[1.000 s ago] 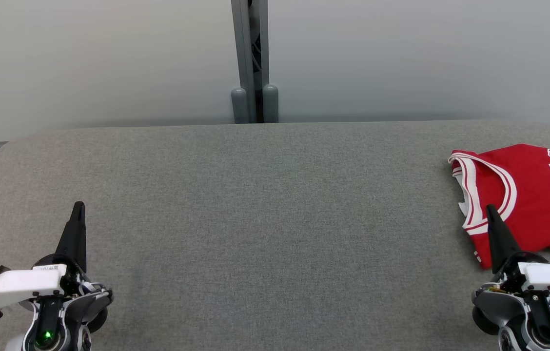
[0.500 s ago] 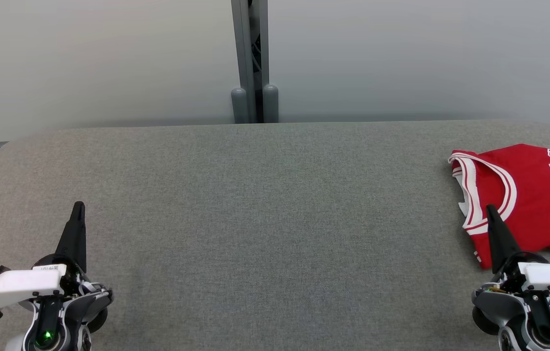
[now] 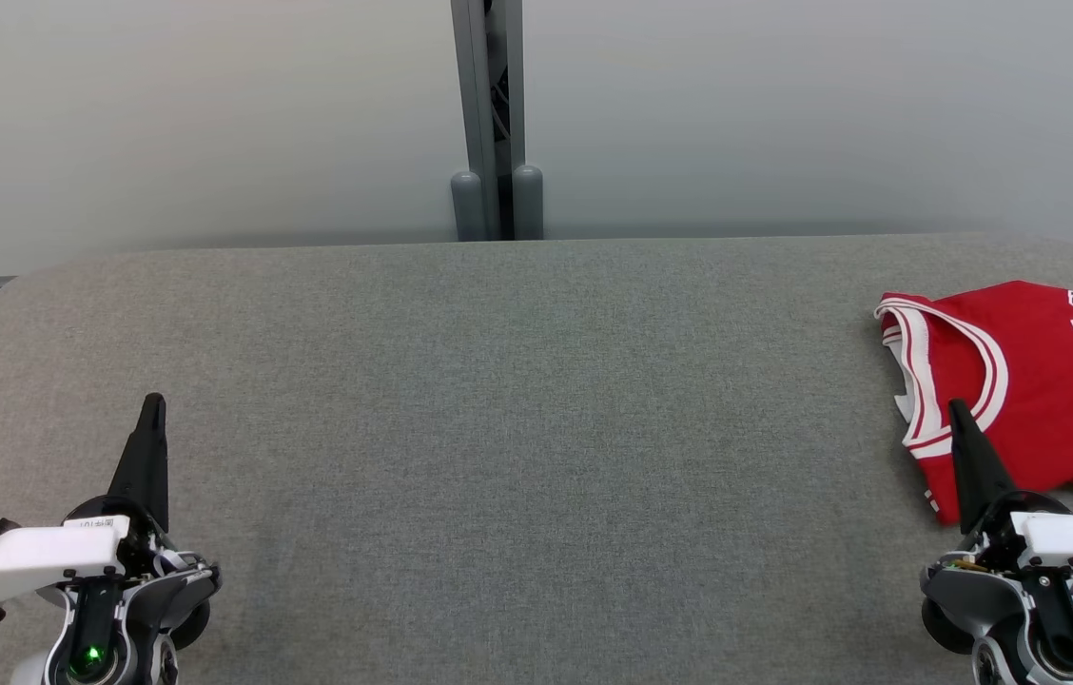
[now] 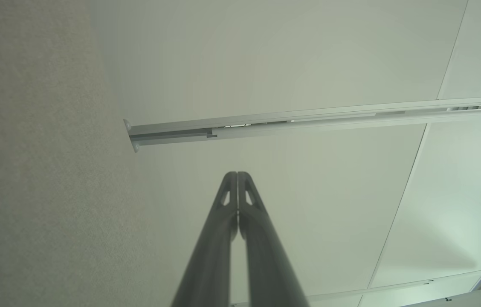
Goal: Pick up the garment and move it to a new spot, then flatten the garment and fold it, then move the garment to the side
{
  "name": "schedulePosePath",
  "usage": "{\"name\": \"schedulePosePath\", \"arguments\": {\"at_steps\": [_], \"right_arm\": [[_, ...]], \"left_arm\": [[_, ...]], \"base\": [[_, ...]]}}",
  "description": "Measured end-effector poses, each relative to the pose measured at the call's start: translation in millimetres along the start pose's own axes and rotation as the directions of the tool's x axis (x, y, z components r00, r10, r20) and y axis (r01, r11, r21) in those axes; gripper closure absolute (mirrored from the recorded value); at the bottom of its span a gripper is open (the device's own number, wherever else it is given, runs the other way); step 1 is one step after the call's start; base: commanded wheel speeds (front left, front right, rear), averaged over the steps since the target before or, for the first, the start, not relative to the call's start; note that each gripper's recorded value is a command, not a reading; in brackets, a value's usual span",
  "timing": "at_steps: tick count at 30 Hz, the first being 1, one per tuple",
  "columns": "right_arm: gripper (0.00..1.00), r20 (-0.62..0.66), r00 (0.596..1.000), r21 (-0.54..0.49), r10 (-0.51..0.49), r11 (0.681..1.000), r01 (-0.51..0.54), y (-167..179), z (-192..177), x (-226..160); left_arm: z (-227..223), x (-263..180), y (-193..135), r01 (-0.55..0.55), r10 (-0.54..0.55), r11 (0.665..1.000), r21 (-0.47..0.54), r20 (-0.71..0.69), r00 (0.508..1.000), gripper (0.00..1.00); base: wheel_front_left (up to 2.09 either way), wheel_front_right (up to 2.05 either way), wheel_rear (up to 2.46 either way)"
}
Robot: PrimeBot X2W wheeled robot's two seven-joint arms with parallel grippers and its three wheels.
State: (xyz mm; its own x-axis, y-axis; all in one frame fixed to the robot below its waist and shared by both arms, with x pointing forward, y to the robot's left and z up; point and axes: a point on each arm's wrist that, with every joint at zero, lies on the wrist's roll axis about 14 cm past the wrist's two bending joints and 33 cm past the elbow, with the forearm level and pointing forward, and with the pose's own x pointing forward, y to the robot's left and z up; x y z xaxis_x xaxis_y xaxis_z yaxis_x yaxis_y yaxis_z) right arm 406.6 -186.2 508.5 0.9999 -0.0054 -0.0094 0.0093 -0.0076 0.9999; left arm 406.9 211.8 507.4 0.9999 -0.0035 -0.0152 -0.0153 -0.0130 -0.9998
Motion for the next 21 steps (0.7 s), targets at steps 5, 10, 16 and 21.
{"name": "schedulePosePath", "arguments": {"at_steps": [5, 10, 16, 21], "right_arm": [[1.00, 0.000, 1.000, 0.000, 0.000, 1.000, 0.000, 0.0, 0.1, 0.0], [1.00, 0.000, 1.000, 0.000, 0.000, 1.000, 0.000, 0.0, 0.0, 0.0], [1.00, 0.000, 1.000, 0.000, 0.000, 1.000, 0.000, 0.1, 0.1, 0.0], [1.00, 0.000, 1.000, 0.000, 0.000, 1.000, 0.000, 0.0, 0.0, 0.0]], "left_arm": [[-0.1, 0.0, 0.0, 0.000, 0.000, 1.000, 0.000, 0.000, 1.000, 1.00], [-0.1, 0.0, 0.0, 0.000, 0.000, 1.000, 0.000, -0.001, 1.000, 1.00], [-0.1, 0.0, 0.0, 0.000, 0.000, 1.000, 0.000, 0.000, 1.000, 1.00], [-0.1, 0.0, 0.0, 0.000, 0.000, 1.000, 0.000, 0.000, 1.000, 1.00]], "base": [[0.00, 0.00, 0.00], [0.00, 0.00, 0.00], [0.00, 0.00, 0.00], [0.00, 0.00, 0.00]]}}
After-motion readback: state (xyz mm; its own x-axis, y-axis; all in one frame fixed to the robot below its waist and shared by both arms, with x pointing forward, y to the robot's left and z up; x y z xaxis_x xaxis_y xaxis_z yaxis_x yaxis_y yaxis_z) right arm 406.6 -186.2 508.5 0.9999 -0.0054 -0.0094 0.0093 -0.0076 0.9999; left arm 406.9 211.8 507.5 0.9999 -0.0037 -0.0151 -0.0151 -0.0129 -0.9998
